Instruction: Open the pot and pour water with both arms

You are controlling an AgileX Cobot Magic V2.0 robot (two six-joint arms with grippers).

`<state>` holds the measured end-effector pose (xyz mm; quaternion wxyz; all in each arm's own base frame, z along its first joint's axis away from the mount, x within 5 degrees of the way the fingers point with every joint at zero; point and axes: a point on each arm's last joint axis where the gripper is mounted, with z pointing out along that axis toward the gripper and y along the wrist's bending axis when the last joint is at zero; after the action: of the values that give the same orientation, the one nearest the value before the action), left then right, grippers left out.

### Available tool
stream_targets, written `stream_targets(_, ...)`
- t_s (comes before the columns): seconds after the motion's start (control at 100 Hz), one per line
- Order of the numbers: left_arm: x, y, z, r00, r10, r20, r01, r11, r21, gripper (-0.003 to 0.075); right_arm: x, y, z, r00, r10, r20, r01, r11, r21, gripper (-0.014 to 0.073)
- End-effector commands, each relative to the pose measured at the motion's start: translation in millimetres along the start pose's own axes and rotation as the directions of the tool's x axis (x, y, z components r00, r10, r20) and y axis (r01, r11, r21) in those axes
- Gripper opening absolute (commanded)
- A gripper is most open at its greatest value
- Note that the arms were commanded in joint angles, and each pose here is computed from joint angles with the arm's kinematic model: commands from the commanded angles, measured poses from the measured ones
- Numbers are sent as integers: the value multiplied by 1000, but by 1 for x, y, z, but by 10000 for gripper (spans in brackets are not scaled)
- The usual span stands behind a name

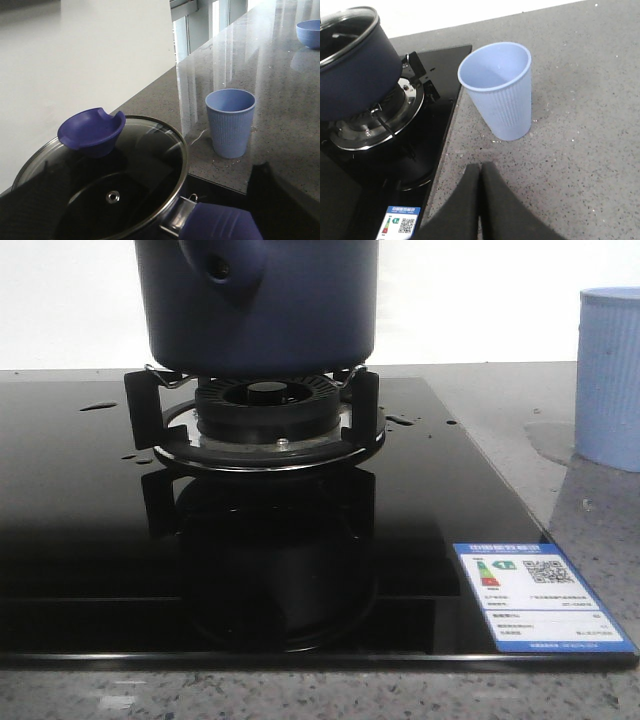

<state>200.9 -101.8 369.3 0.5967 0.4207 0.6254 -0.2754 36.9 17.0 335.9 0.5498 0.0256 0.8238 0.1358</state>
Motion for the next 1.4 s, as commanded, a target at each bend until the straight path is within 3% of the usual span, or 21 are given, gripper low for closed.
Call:
stream_targets(0.0,-18,11,7,995,-28,93,30,999,-20,662,-16,2,-3,995,-14,98,13,1000,2,-74)
stream_targets(0.18,-20,35,28,990,-79,115,79,997,2,662,-16,2,-3,996,-14,92,13,1000,2,-74)
stream_targets(0.44,-6,59,62,989,-105,104,93,988,120,662,-16,2,-3,996,-14,92,13,1000,2,-74)
stream_targets(0.7,-1,64,92,990,-102,96,85,981,173,662,-16,2,-3,996,-14,92,13,1000,2,-74)
stream_targets(1.07,4,74,111,984,-148,104,133,982,137,659,-16,2,-3,996,-14,92,13,1000,2,-74)
stream_targets(1.16,5,73,113,981,-161,110,143,977,156,615,-16,2,-3,996,-14,92,13,1000,2,-74)
stream_targets(1.39,4,71,113,979,-168,119,145,973,180,375,-16,2,-3,996,-14,92,13,1000,2,-74)
